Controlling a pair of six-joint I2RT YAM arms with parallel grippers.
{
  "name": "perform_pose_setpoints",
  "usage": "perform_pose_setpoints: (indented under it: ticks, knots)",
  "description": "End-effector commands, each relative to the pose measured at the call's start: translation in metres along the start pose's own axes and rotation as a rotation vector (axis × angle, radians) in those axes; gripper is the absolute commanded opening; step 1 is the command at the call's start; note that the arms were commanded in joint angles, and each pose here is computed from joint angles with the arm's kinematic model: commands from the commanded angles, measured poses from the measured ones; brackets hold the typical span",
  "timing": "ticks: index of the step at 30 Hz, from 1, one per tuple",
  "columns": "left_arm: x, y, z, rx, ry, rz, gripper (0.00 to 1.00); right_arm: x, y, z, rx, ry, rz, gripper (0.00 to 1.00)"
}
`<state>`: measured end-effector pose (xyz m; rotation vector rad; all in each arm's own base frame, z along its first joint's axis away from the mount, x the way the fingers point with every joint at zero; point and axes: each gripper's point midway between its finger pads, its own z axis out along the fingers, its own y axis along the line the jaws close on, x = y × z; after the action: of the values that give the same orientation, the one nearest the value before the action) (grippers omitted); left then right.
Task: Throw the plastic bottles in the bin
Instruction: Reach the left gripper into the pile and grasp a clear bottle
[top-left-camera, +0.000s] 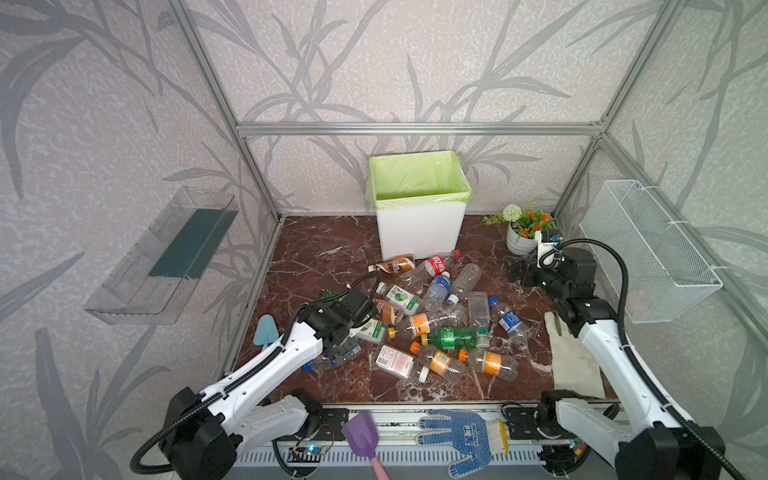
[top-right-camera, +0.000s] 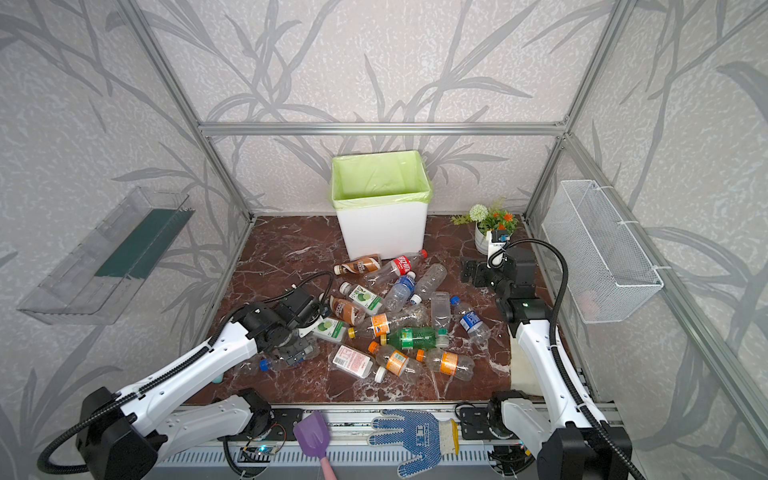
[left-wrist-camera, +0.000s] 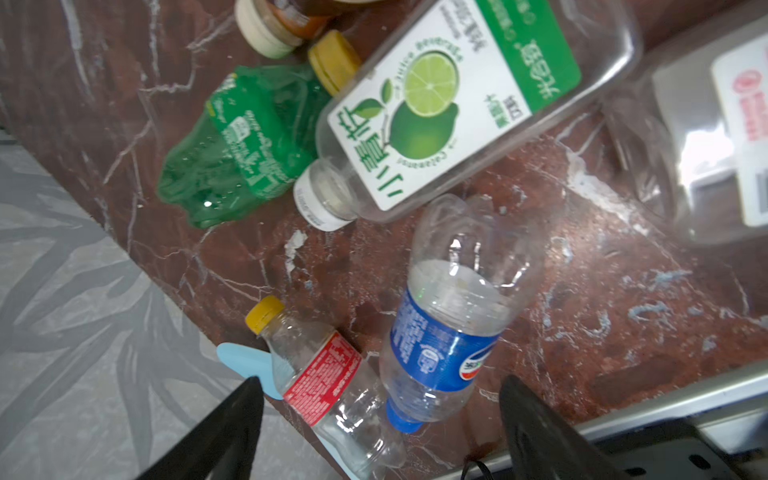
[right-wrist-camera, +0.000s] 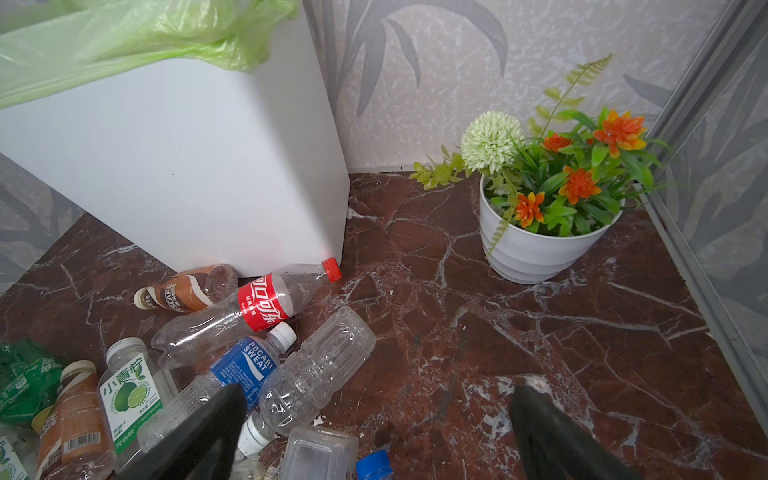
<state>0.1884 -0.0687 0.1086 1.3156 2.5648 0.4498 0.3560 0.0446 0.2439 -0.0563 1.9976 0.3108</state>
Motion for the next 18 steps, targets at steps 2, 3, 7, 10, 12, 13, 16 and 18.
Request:
perform_pose_setpoints:
  ticks: [2,3,7,10,12,13,16,18]
  knots:
    - [0.002,-0.021,0.013,0.086,0.016,0.082,0.88,0.002,0.000,0.004,-0.017,-0.007,0.018,0.99]
    - [0.001,-0.023,0.017,0.093,0.023,0.088,0.87,0.002,0.000,0.004,-0.017,-0.005,0.024,0.99]
    - [-0.002,-0.031,0.030,0.121,0.048,0.093,0.86,0.002,-0.001,0.004,-0.014,-0.005,0.029,0.99]
    - [-0.002,-0.033,0.034,0.123,0.071,0.100,0.86,0.005,-0.004,0.004,-0.005,-0.001,0.029,0.99]
    - [-0.001,-0.037,0.037,0.138,0.088,0.111,0.86,0.008,-0.007,0.004,0.001,0.005,0.035,0.99]
    - [-0.001,-0.039,0.039,0.146,0.096,0.115,0.86,0.010,-0.008,0.005,0.003,0.010,0.039,0.99]
    - [-0.001,-0.045,0.043,0.155,0.114,0.128,0.85,0.015,-0.012,0.006,0.009,0.021,0.046,0.99]
    - [0.000,-0.046,0.046,0.155,0.126,0.130,0.85,0.017,-0.013,0.007,0.011,0.025,0.051,0.99]
